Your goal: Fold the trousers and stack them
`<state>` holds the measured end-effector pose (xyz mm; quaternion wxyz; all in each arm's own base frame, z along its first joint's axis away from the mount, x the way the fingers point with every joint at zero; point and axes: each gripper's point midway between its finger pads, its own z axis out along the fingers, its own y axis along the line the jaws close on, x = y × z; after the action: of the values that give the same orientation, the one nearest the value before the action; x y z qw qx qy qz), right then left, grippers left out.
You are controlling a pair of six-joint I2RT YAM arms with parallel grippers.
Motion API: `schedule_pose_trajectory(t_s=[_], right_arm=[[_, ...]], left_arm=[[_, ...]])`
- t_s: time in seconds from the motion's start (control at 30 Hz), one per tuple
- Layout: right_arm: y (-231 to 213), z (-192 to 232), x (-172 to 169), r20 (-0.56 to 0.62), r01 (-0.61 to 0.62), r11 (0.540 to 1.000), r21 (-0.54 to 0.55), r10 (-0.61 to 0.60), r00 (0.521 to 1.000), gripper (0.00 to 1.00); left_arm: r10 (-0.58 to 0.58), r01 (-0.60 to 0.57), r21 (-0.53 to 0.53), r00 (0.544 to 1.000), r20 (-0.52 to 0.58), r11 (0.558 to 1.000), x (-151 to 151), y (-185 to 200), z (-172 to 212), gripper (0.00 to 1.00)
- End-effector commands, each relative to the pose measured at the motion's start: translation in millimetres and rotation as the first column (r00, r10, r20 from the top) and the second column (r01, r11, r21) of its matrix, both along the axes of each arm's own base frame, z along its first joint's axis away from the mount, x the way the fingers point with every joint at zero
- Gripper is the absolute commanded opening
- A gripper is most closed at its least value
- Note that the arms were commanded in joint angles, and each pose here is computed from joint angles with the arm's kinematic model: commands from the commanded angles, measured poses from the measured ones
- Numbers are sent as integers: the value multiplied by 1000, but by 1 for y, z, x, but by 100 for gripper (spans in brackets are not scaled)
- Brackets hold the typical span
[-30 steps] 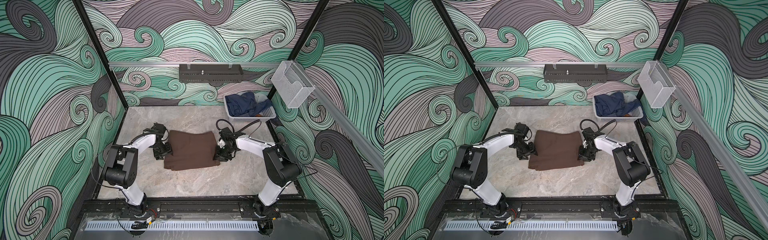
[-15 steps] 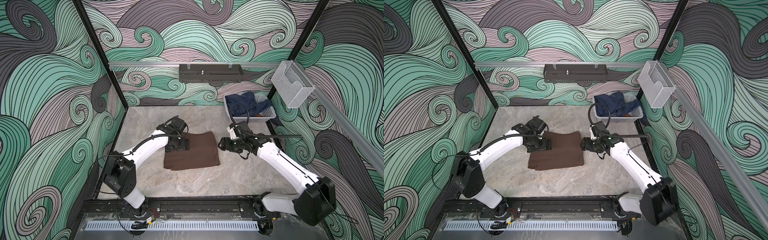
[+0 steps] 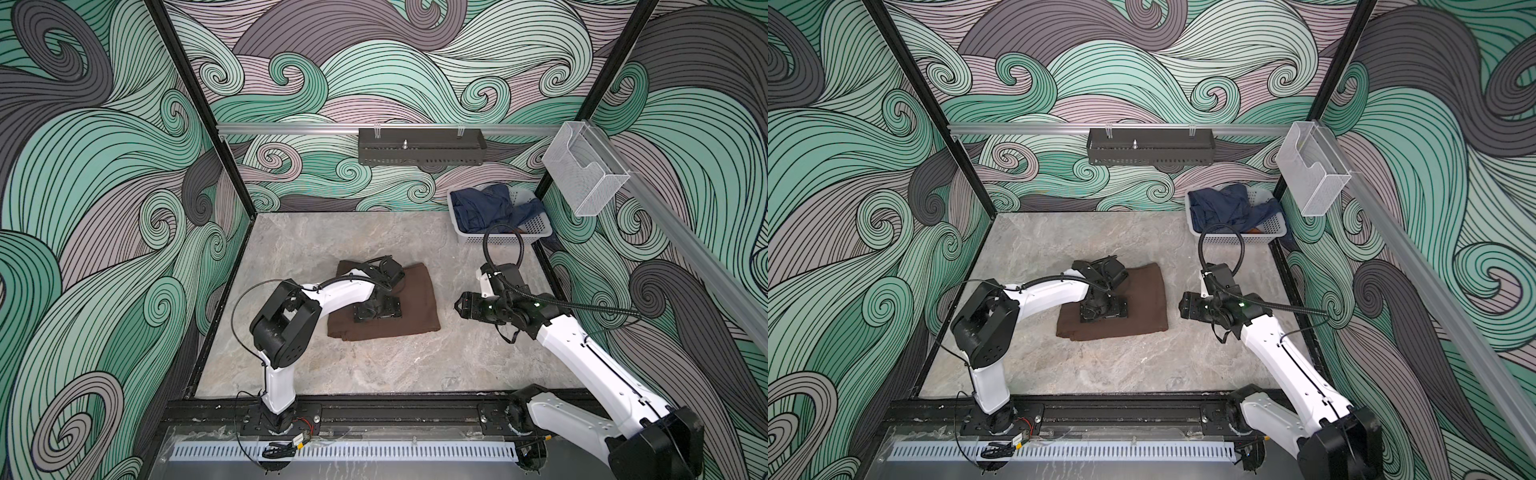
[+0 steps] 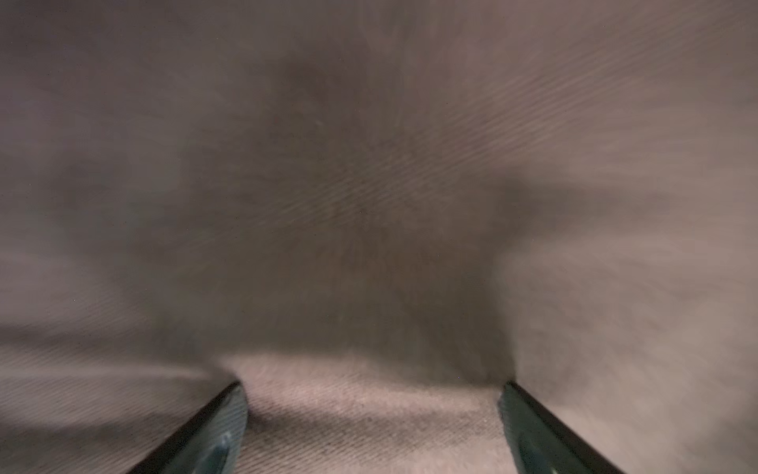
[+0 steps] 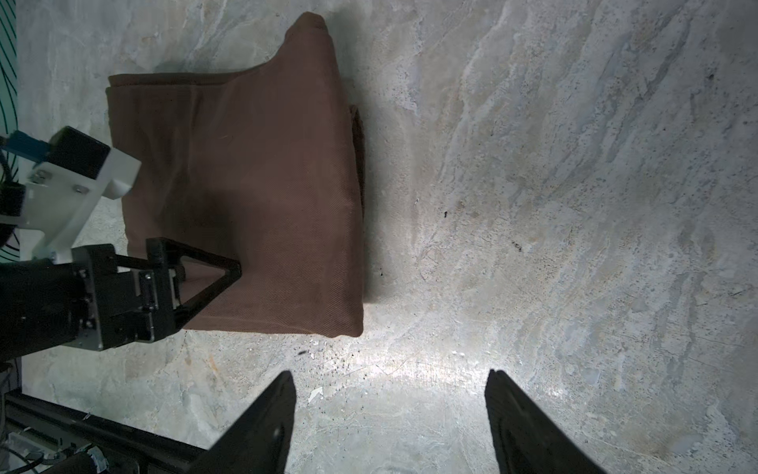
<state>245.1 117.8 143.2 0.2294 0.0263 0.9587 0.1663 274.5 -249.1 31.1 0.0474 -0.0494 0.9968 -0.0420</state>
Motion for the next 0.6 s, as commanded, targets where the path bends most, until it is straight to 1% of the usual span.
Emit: schedule_pose_trajectory(t_s=[0.0,0.1,0.23,0.33,0.47,0.57], right_arm=[[2,-1,2,4,-9,1000,20,9,1000,74],[3,-2,2,-1,-9,1000,24,9,1000,74],[2,-2,4,3,-4,1000,26,4,1000,74],[2,-1,6,5,-2,999,33,2,1000,74],[4,2,9,5,0,999,44,0,1000,74],[7,4,12,-1,-3,998,59,3,1000,74]], left_arm=[[45,-46,66,999,6,997,5,7,-15,98],[40,-36,177,999,-20,984,6,28,-27,99],[66,-51,240,996,-57,970,16,63,-35,99],[86,-62,262,993,-81,963,30,91,-33,99],[109,-84,226,989,-102,971,55,117,-31,99],[98,-69,224,988,-123,972,77,135,-29,98]])
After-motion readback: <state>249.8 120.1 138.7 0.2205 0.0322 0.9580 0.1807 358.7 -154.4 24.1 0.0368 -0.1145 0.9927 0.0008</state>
